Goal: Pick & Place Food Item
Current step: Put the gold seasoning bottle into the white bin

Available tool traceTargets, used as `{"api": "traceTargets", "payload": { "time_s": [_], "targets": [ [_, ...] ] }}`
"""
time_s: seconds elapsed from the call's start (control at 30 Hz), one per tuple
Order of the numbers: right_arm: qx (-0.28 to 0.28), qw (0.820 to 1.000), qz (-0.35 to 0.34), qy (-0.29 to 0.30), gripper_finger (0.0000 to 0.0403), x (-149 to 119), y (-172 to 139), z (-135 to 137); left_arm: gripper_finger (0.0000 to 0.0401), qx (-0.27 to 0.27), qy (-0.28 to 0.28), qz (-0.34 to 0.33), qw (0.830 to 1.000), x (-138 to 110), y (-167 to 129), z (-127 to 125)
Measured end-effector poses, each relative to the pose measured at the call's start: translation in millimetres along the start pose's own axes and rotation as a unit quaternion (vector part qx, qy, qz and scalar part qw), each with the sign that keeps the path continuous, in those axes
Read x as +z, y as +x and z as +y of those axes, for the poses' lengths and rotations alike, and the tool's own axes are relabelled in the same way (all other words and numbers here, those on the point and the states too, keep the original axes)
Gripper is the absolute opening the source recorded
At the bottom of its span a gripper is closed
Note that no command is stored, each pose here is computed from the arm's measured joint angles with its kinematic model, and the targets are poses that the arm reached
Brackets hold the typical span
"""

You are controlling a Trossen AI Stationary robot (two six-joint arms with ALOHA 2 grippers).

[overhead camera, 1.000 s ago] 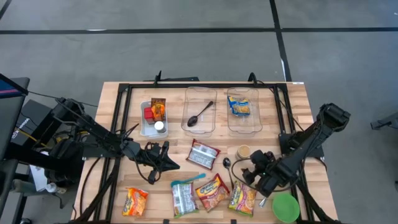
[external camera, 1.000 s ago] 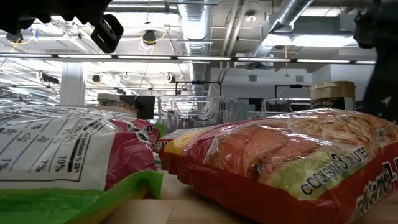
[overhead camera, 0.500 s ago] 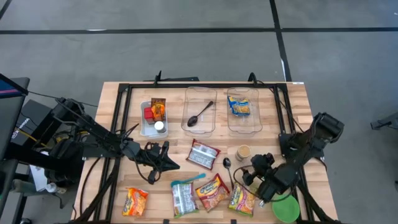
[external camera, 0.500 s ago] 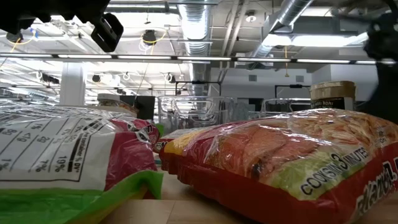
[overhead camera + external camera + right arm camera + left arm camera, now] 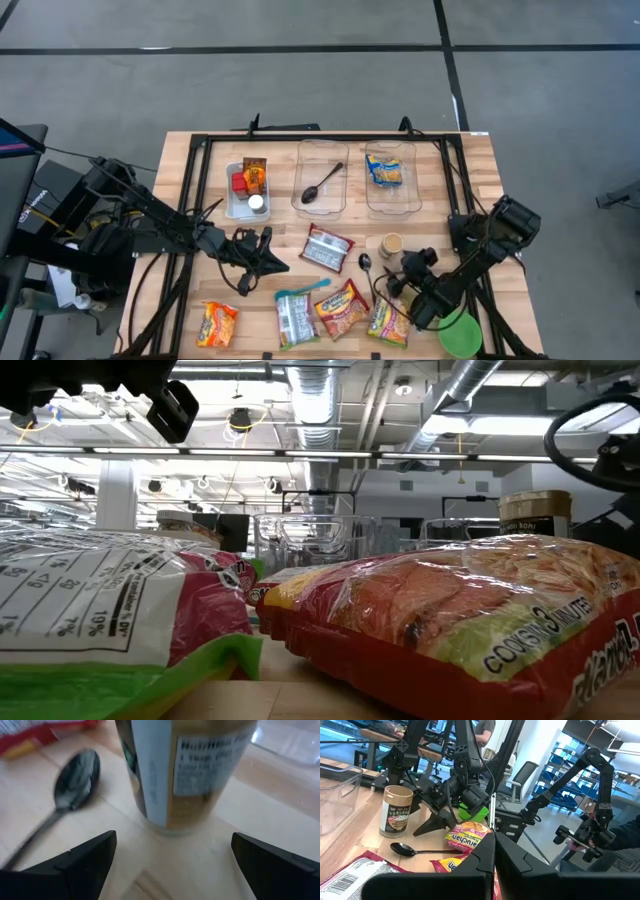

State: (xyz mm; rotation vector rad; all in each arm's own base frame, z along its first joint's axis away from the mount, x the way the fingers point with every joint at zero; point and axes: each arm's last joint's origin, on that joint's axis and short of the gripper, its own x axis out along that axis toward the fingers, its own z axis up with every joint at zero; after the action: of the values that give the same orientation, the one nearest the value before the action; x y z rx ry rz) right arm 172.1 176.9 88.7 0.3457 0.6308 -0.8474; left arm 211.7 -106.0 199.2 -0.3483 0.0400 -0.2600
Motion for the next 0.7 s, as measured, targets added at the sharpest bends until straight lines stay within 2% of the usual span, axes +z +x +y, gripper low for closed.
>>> {"api": "traceTargets", "payload": {
  "time_s": [0.7],
  "targets": [
    [-0.036,0.998,-0.019,0.037,0.0389,18,21,3,0.0,0.0,0.0,0.0,1.0,0,0,0]
  ]
}}
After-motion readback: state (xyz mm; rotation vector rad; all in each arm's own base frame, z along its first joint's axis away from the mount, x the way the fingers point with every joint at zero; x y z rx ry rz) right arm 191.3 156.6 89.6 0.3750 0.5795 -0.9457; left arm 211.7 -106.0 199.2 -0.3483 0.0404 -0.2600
